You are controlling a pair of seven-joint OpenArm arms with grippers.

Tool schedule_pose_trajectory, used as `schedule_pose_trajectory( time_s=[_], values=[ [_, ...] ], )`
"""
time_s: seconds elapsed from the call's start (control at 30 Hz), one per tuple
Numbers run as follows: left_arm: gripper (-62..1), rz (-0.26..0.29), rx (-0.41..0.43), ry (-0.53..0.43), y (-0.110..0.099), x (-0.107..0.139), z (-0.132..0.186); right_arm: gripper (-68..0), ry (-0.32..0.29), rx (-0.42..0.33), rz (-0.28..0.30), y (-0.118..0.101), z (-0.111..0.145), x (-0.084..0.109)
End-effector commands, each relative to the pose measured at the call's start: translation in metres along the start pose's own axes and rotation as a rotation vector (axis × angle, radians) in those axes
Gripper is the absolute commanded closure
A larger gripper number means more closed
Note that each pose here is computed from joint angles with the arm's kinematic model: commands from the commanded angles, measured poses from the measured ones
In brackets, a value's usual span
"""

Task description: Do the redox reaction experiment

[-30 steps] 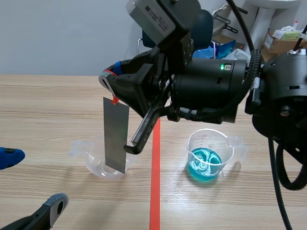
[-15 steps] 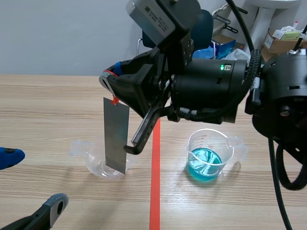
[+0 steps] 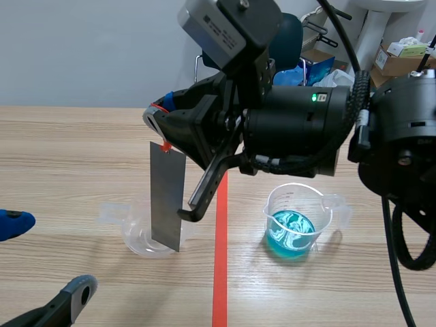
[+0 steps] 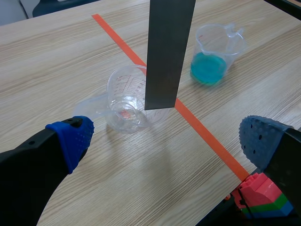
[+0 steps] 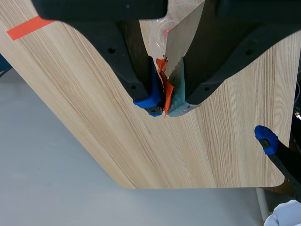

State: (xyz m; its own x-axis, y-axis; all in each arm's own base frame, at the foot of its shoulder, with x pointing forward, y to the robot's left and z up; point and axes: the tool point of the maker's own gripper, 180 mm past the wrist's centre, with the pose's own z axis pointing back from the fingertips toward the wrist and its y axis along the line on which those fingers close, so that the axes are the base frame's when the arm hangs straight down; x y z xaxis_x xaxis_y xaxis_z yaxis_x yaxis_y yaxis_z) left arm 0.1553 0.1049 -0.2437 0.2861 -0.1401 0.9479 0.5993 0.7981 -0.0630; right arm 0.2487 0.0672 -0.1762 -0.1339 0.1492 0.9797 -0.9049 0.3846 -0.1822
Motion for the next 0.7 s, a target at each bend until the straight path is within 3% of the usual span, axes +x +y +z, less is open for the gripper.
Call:
schedule_pose_trajectory(
  time_s=[0.0,0.67],
  values=[
    [-62.3,0.007,-0.003,-0.030,-0.0027,0.0087,0.0002,-1.7,-0.018,-0.004,0.010,-0.0028,0.0007,0.0063],
    [-62.3,0.007,-0.003,-0.030,-0.0027,0.0087,0.0002,-1.7,0.012,-0.004,0.010,-0.0029,0.0007,0.0009]
  ],
)
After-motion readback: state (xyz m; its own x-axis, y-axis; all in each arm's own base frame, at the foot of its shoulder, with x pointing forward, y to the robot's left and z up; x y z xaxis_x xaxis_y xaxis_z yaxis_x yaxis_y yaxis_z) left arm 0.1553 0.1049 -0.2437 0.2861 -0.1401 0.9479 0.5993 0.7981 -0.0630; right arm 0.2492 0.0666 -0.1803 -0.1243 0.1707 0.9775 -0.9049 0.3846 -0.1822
